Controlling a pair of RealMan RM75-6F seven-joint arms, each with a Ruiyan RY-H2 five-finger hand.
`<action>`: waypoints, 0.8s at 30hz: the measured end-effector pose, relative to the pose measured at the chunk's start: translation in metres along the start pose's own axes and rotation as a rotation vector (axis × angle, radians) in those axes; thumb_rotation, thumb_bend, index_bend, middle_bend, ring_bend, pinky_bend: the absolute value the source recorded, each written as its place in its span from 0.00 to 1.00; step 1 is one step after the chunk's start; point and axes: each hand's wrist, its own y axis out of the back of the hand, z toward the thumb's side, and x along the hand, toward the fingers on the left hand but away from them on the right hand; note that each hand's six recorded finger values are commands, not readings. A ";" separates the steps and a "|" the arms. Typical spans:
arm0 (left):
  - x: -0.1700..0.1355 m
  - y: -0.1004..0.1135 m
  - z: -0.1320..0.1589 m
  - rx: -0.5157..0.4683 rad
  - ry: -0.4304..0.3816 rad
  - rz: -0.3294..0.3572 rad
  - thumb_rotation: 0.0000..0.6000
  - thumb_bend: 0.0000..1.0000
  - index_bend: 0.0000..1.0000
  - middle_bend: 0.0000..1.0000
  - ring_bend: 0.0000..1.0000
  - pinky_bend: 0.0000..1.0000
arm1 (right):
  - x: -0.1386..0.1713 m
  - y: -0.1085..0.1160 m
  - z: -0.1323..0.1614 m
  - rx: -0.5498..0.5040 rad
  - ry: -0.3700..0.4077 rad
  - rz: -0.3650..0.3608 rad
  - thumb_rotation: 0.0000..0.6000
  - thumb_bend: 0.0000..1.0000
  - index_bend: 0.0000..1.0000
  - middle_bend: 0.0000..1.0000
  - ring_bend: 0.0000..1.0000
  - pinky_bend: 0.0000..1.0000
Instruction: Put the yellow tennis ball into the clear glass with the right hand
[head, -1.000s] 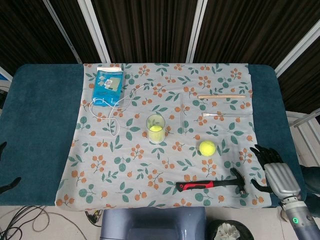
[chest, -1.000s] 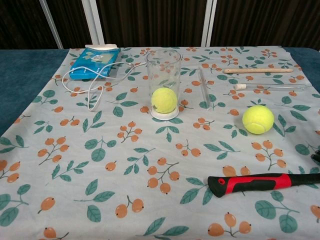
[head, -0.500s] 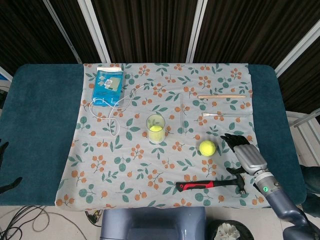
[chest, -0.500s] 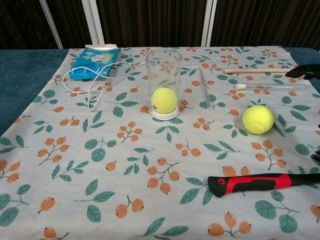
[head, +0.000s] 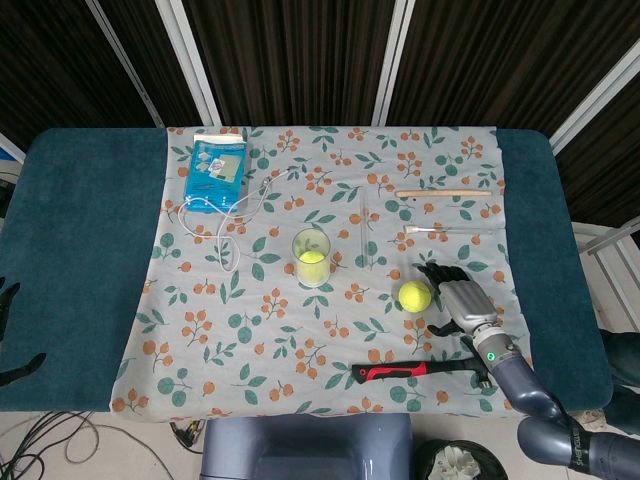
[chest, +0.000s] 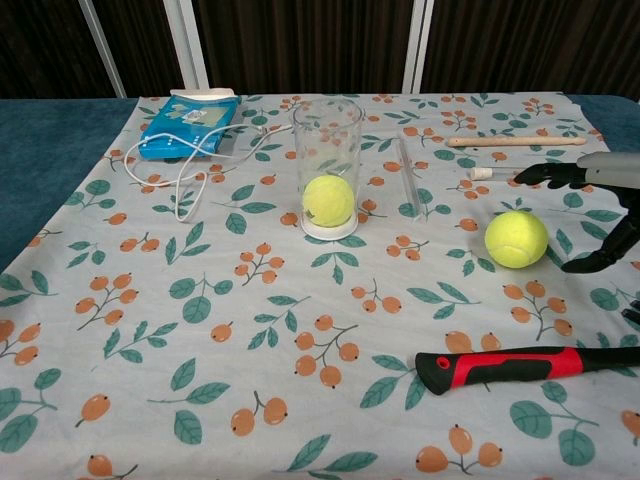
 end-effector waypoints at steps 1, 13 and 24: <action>0.000 0.000 0.000 0.000 0.001 -0.001 1.00 0.02 0.08 0.00 0.00 0.00 | -0.002 -0.001 0.000 -0.001 -0.003 -0.003 1.00 0.29 0.07 0.09 0.16 0.14; 0.001 -0.002 0.000 0.006 0.002 -0.005 1.00 0.02 0.09 0.00 0.00 0.00 | -0.023 -0.010 0.009 0.013 -0.016 -0.017 1.00 0.29 0.20 0.23 0.29 0.44; 0.001 -0.002 0.000 0.008 0.005 -0.005 1.00 0.02 0.10 0.00 0.00 0.00 | -0.033 -0.017 0.017 0.037 -0.019 -0.043 1.00 0.29 0.33 0.32 0.37 0.60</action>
